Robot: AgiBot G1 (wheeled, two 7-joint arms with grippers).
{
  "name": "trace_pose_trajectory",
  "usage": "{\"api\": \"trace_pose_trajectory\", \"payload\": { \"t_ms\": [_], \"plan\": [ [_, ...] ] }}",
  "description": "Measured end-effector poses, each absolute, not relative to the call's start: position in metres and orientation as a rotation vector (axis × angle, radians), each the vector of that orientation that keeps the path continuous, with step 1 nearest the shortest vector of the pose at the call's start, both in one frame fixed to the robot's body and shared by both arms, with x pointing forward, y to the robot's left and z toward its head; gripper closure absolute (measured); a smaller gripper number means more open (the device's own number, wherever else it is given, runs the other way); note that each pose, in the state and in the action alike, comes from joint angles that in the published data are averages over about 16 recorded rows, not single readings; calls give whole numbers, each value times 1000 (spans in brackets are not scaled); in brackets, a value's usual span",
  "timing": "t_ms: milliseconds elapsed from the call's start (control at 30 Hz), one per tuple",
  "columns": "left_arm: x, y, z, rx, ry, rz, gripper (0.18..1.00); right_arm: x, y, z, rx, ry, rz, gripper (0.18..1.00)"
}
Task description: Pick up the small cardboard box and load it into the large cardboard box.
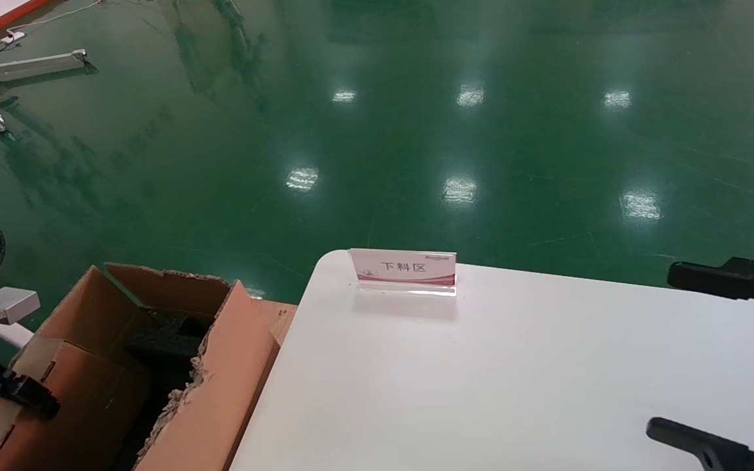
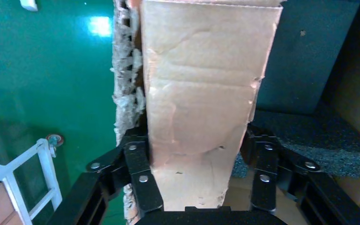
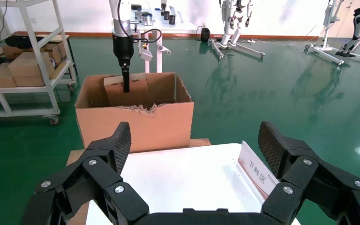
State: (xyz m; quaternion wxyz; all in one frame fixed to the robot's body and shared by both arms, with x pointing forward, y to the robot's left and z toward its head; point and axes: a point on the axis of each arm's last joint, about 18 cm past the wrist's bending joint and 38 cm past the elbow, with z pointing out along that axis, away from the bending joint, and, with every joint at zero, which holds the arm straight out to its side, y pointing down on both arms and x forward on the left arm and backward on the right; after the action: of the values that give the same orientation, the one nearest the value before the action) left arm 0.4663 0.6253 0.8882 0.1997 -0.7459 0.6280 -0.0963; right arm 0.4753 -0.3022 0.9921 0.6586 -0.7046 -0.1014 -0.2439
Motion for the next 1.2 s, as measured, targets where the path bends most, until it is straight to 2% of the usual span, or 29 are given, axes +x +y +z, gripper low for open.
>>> {"api": "trace_pose_trajectory", "payload": {
  "t_ms": [133, 433, 533, 967, 1200],
  "plan": [
    [466, 625, 888, -2086, 1756, -269, 615, 475, -302, 992, -1595, -229, -552, 184],
    [470, 623, 893, -2064, 1765, -280, 465, 475, -302, 992, -1595, -230, -552, 184],
    [473, 621, 897, -2037, 1778, -290, 380, 475, -302, 992, -1595, -230, -552, 184],
    [488, 598, 937, -1757, 1933, -414, 217, 475, -302, 992, -1595, -229, -552, 184],
    [484, 582, 959, -1523, 2037, -545, 200, 475, -302, 992, -1595, -229, -552, 184]
  ]
}}
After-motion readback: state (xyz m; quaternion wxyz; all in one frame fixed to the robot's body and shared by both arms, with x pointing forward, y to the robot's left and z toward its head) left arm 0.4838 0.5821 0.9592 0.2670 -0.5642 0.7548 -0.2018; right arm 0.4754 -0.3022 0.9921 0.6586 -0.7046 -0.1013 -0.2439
